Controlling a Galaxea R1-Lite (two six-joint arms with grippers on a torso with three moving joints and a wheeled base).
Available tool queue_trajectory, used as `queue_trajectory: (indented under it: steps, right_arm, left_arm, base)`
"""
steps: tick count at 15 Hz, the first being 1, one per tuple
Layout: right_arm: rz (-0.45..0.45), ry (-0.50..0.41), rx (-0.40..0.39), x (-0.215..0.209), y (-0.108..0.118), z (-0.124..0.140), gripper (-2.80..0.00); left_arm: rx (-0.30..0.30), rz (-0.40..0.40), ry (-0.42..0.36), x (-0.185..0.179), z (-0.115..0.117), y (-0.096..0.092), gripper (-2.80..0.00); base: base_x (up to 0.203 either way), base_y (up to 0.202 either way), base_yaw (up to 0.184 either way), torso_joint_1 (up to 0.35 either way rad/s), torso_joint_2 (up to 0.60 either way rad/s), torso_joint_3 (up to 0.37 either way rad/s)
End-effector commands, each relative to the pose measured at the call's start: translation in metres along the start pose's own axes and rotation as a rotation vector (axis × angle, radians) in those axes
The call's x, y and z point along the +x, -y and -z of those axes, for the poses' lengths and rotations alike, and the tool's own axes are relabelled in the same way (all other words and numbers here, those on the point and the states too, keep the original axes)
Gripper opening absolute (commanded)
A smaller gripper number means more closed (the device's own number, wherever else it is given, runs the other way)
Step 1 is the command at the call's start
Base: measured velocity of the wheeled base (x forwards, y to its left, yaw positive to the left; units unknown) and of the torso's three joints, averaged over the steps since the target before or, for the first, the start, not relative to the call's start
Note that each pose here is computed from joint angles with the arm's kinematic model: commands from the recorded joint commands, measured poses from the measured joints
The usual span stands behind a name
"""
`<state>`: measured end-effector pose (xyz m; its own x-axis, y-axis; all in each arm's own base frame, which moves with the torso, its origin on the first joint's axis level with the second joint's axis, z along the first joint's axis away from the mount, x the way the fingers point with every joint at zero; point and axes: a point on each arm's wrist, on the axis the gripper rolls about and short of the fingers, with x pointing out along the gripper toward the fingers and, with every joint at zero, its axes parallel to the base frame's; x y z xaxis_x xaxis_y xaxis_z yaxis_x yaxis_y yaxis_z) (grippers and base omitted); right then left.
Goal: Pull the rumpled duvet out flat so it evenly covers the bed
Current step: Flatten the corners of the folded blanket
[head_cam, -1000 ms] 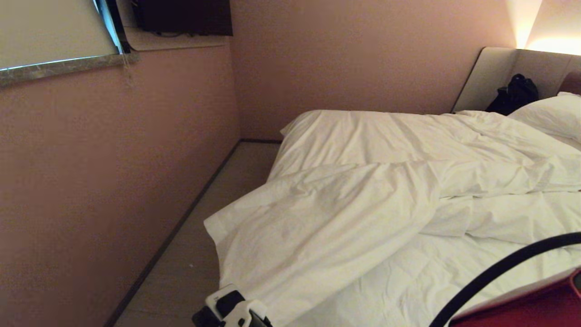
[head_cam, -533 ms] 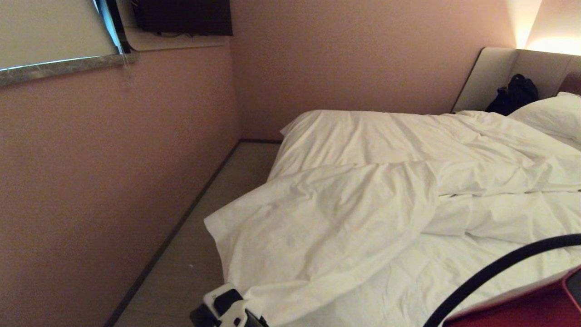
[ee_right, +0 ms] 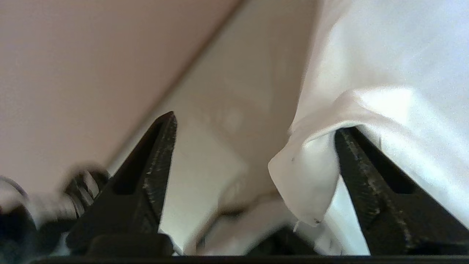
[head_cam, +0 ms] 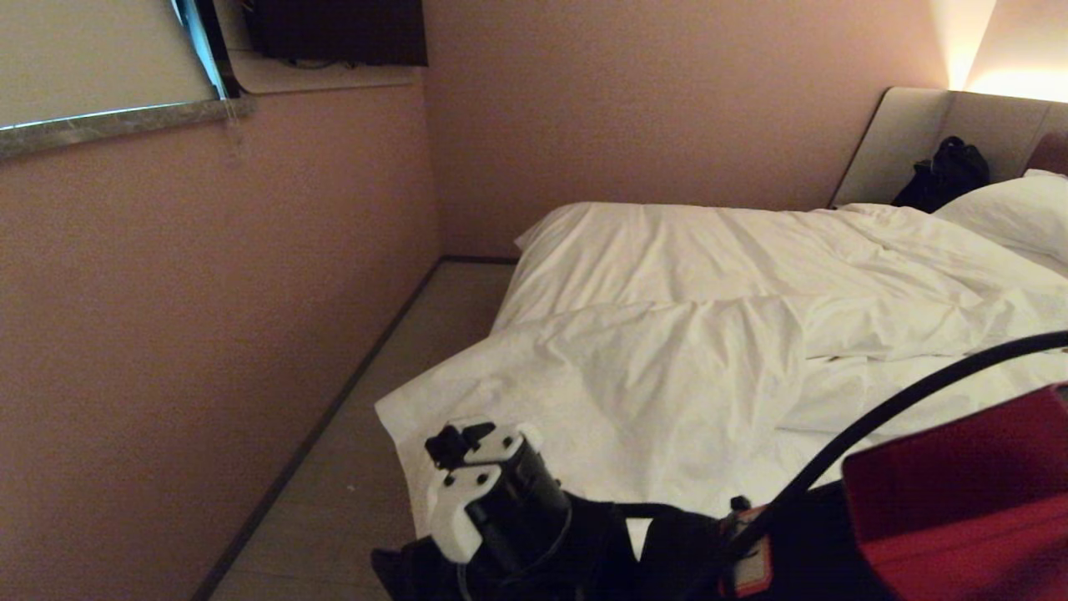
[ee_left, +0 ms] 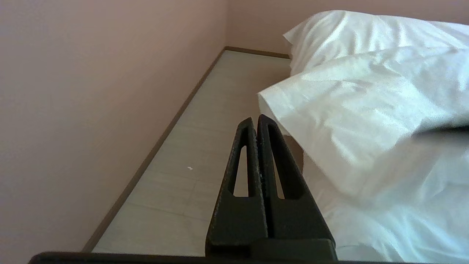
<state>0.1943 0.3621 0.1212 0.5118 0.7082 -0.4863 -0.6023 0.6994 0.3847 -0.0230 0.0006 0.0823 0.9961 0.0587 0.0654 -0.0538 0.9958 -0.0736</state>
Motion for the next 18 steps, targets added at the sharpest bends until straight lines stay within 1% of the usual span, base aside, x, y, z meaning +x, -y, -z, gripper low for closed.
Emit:
queue_trajectory:
  steps: [1,2,4,6,7,9,10,12,15,16,18]
  right_arm:
    - [0.002,0.101,0.038,-0.024,0.01,-0.035,0.0]
    - [0.012,0.127,0.047,-0.029,0.017,-0.045,0.0]
    - [0.072,0.177,0.076,-0.03,0.043,-0.068,0.0]
    - [0.095,0.189,0.075,-0.027,0.052,-0.074,0.0]
    - [0.134,0.209,0.087,-0.025,0.07,-0.082,0.0]
    - [0.178,0.234,0.104,-0.021,0.093,-0.094,0.0]
    - [0.186,0.237,0.109,-0.02,0.099,-0.096,0.0]
    - [0.189,0.229,0.111,-0.019,0.1,-0.094,0.0]
    - [0.21,0.181,0.12,-0.005,0.107,-0.081,0.0]
    - [0.225,0.149,0.132,0.002,0.111,-0.074,0.0]
    - [0.25,0.1,0.187,0.013,0.116,-0.064,0.0]
  left_arm:
    - [-0.001,-0.001,0.001,0.0,0.0,0.0,-2.8]
    - [-0.001,-0.001,0.001,0.0,0.0,0.0,-2.8]
    - [-0.001,-0.001,0.001,0.0,0.0,0.0,-2.8]
    - [-0.001,-0.001,0.001,0.0,0.0,0.0,-2.8]
    - [-0.001,-0.001,0.001,0.0,0.0,0.0,-2.8]
    - [-0.001,-0.001,0.001,0.0,0.0,0.0,-2.8]
    - [-0.001,-0.001,0.001,0.0,0.0,0.0,-2.8]
    - [-0.001,-0.001,0.001,0.0,0.0,0.0,-2.8]
    - [-0.001,-0.001,0.001,0.0,0.0,0.0,-2.8]
    - [-0.001,-0.001,0.001,0.0,0.0,0.0,-2.8]
    - [-0.001,-0.001,0.001,0.0,0.0,0.0,-2.8]
  base:
    - [0.0,0.0,0.0,0.0,0.0,0.0]
    - [0.0,0.0,0.0,0.0,0.0,0.0]
    - [0.0,0.0,0.0,0.0,0.0,0.0]
    - [0.0,0.0,0.0,0.0,0.0,0.0]
    - [0.0,0.0,0.0,0.0,0.0,0.0]
    - [0.0,0.0,0.0,0.0,0.0,0.0]
    - [0.0,0.0,0.0,0.0,0.0,0.0]
    - [0.0,0.0,0.0,0.0,0.0,0.0]
    - [0.0,0.0,0.0,0.0,0.0,0.0]
    - [0.0,0.0,0.0,0.0,0.0,0.0]
    - [0.0,0.0,0.0,0.0,0.0,0.0]
